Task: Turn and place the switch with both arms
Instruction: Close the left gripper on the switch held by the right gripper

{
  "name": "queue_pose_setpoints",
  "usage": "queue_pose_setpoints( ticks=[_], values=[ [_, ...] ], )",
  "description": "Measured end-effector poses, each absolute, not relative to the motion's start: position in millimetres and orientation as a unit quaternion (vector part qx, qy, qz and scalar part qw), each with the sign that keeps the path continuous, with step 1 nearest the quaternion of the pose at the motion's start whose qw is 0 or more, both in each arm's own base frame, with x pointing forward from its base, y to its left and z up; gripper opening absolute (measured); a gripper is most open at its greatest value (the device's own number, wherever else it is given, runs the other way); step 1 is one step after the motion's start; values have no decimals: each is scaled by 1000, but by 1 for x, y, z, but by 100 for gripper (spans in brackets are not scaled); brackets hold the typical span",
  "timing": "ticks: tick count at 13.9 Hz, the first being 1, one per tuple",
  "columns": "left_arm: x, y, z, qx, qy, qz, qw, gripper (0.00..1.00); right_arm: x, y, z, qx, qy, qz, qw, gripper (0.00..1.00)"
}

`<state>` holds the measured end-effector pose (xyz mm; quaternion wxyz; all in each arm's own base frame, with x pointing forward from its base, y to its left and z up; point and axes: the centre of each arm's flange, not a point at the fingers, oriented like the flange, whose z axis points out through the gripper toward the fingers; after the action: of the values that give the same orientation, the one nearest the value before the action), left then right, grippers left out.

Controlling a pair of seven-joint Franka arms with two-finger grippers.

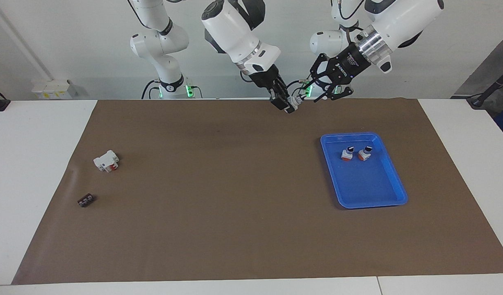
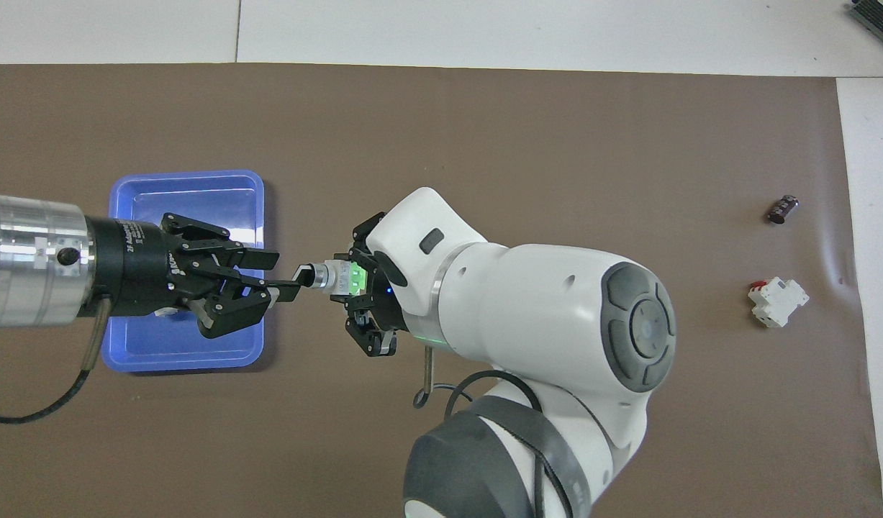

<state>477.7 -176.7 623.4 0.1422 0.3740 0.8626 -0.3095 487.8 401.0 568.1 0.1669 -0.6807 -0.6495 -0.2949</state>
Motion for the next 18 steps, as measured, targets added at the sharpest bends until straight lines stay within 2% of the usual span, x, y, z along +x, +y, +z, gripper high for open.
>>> queue_pose_setpoints(
  ticks=[3, 4, 5, 10, 13, 14, 15, 18],
  values=[
    [472, -179, 620, 371, 864, -311, 140, 48, 488, 401, 568, -681, -649, -295, 167, 42],
    [472, -180, 621, 367, 866, -310, 141, 41, 488, 401, 568, -681, -649, -295, 167, 42],
    [473, -180, 622, 364, 866, -309, 145, 40, 488, 401, 568, -681, -649, -295, 167, 42],
    [473, -194, 622, 350, 870, -308, 161, 40, 488, 401, 568, -681, -649, -295, 167, 42],
    [472, -197, 619, 347, 872, -308, 158, 36, 488, 401, 568, -681, -649, -295, 167, 42],
    [472, -196, 618, 346, 872, -308, 159, 30, 488, 401, 568, -681, -649, -295, 167, 42],
    [472, -197, 619, 346, 871, -309, 159, 19, 489, 400, 566, -682, -648, -294, 167, 42],
    [471, -196, 620, 346, 871, -309, 159, 18, 489, 401, 567, -682, -649, -294, 167, 42]
  ],
)
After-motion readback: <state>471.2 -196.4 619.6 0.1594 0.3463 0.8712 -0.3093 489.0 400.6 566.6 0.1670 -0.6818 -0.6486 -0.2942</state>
